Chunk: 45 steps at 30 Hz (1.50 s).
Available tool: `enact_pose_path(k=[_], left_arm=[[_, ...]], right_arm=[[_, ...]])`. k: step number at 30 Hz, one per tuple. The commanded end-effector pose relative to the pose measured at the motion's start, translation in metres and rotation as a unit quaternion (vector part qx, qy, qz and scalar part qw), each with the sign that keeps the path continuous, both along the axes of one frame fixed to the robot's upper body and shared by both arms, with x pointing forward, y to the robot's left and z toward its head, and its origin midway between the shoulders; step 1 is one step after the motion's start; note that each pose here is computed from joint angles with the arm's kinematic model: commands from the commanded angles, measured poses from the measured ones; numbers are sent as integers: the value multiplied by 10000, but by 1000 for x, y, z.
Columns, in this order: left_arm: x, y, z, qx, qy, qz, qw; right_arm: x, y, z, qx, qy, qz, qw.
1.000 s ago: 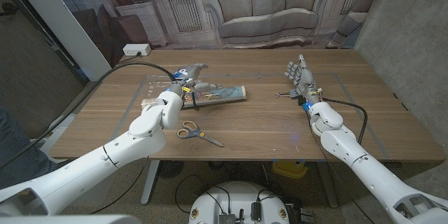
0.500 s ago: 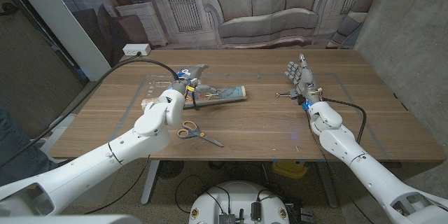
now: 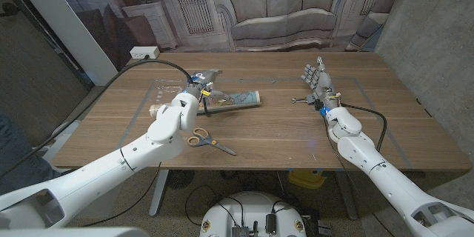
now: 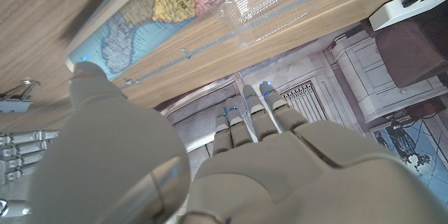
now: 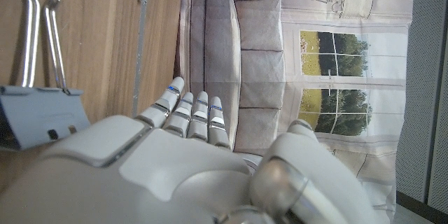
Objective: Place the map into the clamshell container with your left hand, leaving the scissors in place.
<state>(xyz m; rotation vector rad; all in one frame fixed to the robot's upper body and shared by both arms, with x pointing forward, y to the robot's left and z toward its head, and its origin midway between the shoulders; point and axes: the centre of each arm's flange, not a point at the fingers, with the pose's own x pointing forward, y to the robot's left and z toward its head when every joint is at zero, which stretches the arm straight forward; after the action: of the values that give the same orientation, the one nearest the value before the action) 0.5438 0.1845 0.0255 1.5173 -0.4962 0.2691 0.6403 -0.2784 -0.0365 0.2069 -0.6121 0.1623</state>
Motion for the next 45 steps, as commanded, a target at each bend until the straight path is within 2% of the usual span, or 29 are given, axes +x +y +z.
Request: enact_pose_path(k=[1,22,32,45], left_arm=[[4,-6,-1,203,153,83,9996],[8,-16,-8,561,264,95,9980],[16,-21,-16,779,239,151,9966],[24,-28,-18,912,279,91,9954]], right_arm=[[0,-1,1,42,4,24,10000],[-13,-6,4,136,-78,-70,9999],[-10,-6,2,157,-32,-7,9999],[-7,-5,0,193,17,13,9998]])
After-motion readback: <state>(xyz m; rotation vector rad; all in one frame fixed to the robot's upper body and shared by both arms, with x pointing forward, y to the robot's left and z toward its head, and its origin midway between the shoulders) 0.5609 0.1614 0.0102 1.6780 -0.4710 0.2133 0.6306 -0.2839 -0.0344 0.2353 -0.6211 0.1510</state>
